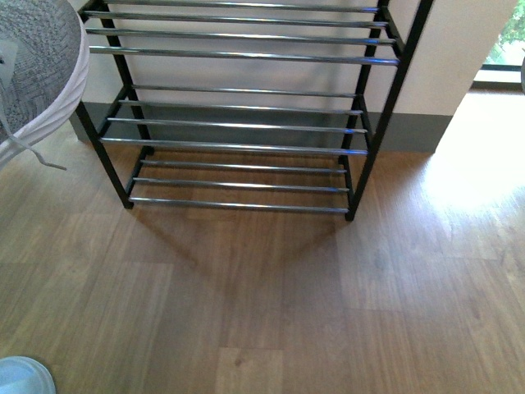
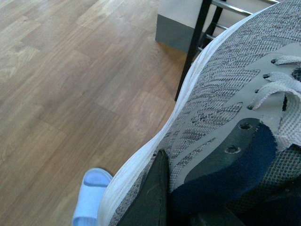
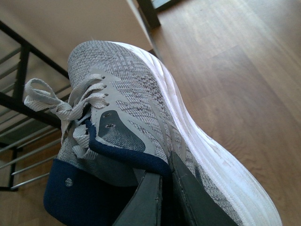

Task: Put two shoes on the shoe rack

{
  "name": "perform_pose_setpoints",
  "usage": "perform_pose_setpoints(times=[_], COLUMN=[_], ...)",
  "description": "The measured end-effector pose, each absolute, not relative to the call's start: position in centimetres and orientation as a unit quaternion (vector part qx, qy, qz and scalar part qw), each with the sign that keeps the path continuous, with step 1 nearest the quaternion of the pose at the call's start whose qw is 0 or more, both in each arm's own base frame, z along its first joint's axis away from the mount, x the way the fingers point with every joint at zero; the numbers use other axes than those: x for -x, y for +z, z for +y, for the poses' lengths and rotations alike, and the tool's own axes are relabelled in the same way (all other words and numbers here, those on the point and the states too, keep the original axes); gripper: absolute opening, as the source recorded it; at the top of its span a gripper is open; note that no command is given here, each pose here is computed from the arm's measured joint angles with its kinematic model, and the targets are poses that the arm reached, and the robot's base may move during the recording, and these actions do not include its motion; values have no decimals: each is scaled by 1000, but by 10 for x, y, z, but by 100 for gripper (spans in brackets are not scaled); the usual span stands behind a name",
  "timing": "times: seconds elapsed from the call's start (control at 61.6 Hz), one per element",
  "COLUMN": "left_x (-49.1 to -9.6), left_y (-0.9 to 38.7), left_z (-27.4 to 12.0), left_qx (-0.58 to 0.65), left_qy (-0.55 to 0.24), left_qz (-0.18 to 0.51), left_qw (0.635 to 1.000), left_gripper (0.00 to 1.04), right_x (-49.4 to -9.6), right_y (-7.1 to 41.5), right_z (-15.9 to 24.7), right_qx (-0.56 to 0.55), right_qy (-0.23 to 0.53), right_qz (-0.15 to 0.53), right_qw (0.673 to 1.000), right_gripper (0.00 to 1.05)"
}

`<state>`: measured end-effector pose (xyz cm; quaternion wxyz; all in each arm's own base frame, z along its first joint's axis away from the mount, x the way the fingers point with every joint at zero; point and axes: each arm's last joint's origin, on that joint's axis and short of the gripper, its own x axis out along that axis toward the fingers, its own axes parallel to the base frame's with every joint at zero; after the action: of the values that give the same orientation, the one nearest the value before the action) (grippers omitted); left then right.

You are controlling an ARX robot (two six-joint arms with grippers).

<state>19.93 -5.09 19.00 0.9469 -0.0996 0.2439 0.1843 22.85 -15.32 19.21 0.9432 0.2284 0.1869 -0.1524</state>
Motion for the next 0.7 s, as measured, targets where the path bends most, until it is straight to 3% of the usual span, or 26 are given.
perform_pose_setpoints(times=[0.698], left_x=[-199], left_y=[190], left_z=[-50], left_qx=[100], left_qy=[186], left_qz=[245], left_qw=[946], left_gripper=[2], right_x=[-229], right_y=[192], right_z=[-152], right_qx=[-228], right_qy=[-152], right_qz=[187], right_qw=[943], right_gripper=[1])
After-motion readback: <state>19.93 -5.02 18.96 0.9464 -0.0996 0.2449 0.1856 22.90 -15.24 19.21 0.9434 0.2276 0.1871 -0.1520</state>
